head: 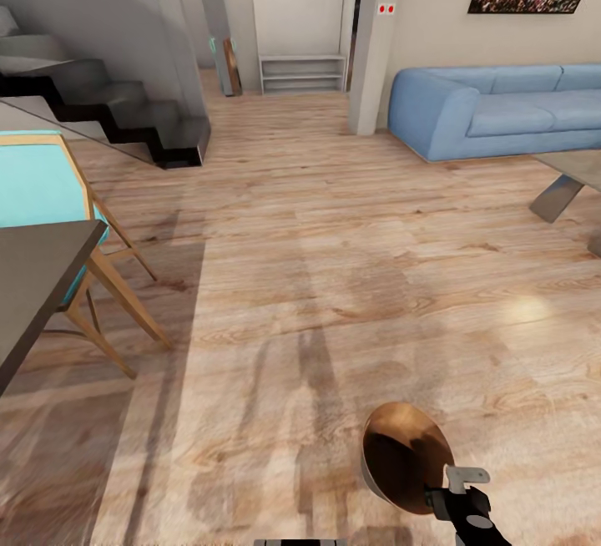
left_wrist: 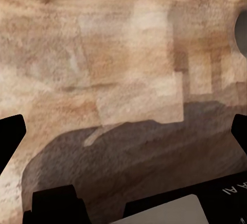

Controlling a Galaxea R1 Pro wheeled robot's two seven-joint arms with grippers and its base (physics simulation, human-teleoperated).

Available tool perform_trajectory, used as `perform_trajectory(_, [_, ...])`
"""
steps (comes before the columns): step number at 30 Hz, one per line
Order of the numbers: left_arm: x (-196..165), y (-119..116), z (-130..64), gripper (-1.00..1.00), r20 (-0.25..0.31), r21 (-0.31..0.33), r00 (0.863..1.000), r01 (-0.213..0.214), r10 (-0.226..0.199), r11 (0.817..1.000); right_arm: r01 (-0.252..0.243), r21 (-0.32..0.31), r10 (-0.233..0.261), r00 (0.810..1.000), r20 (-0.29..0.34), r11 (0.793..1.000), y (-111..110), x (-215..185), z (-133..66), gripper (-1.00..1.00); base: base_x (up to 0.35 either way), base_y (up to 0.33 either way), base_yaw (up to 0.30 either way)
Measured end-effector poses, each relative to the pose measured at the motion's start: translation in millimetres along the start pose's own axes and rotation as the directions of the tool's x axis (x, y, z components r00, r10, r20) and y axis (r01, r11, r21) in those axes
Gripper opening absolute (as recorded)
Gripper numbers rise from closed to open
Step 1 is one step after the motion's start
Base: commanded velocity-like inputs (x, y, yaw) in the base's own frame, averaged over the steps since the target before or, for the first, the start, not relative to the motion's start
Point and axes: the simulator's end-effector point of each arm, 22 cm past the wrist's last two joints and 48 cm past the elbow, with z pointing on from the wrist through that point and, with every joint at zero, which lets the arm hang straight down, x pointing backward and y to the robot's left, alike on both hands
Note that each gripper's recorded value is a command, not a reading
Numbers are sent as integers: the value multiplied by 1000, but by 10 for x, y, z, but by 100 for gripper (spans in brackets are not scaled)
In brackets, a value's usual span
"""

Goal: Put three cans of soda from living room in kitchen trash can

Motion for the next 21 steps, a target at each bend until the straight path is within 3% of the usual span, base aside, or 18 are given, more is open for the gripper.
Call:
perform_trajectory(1, [0, 0, 0, 100, 0, 0, 1000, 0, 0, 1000, 0, 0, 0, 1000, 0, 1000, 0, -1, 0, 100, 0, 0, 0])
perform_trajectory(2, [0, 0, 0, 100, 0, 0, 1000, 0, 0, 1000, 0, 0, 0, 1000, 1, 1000, -1, -2, 0, -100, 0, 0, 0])
perform_trajectory(21, [-2, 4, -2, 100, 1, -1, 1000, 1, -1, 1000, -15, 18, 15, 1000, 2, 1000, -59, -16, 3, -100, 0, 0, 0])
